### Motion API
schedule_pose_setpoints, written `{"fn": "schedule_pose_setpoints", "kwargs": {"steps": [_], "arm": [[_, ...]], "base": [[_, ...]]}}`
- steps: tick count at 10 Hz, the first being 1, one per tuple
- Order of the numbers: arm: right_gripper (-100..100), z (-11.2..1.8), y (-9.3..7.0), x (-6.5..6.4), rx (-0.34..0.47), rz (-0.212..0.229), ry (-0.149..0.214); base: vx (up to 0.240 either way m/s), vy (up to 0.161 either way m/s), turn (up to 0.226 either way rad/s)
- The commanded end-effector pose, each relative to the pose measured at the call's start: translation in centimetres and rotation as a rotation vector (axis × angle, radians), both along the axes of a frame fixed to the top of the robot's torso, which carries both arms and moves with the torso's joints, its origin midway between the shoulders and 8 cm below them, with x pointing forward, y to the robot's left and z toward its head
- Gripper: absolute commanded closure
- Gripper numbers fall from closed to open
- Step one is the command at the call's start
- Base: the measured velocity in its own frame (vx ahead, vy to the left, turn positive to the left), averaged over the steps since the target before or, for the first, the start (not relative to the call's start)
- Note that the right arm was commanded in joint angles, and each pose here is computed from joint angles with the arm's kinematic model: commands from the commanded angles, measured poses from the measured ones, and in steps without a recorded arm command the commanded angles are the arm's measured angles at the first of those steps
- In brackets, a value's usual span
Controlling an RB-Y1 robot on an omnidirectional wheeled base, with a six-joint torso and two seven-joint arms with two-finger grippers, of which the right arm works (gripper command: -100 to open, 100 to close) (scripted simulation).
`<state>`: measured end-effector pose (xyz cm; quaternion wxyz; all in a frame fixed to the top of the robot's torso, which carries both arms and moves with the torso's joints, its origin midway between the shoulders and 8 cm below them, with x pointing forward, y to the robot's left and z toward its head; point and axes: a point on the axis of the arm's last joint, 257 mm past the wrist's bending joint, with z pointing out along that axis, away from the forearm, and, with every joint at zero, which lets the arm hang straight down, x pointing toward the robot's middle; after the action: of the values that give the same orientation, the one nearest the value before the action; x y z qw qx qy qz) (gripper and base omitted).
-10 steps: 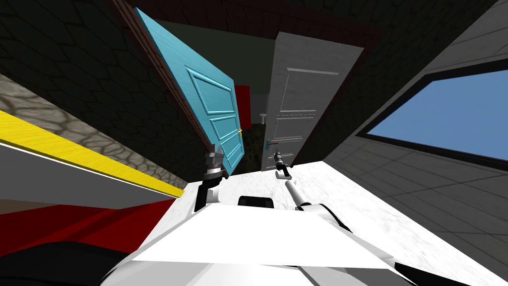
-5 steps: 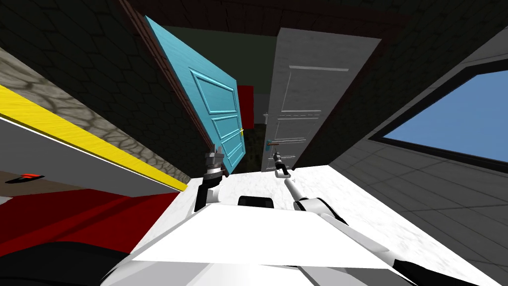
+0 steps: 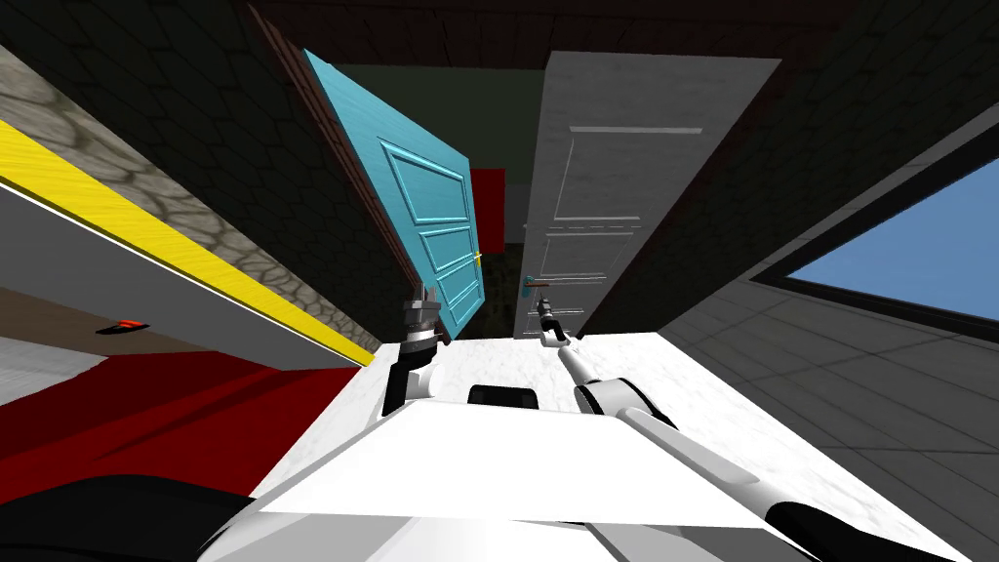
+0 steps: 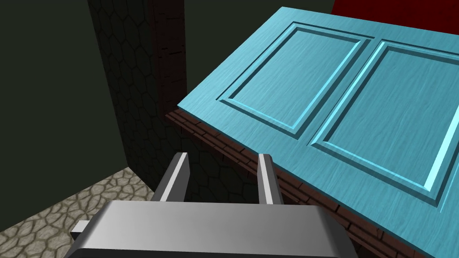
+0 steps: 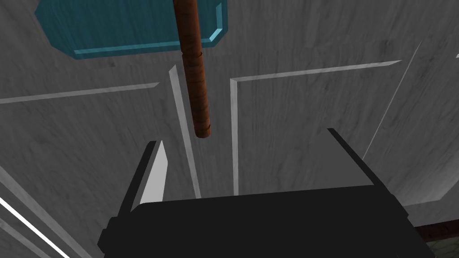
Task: Push the door open
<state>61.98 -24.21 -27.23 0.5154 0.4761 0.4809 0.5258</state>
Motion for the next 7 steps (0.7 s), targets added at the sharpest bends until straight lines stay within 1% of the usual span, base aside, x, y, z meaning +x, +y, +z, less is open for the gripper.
{"fn": "schedule_pose_setpoints", "kwargs": {"steps": [1,7], "arm": [[-100,-0.4,0.0,0.2,-0.001,-0.002,0.014],[-100,-1.5,-0.3,1.1,-0.003,-0.009,0.060]], "base": [[0.020,-0.089,0.086],[0.006,-0.080,0.084]]}}
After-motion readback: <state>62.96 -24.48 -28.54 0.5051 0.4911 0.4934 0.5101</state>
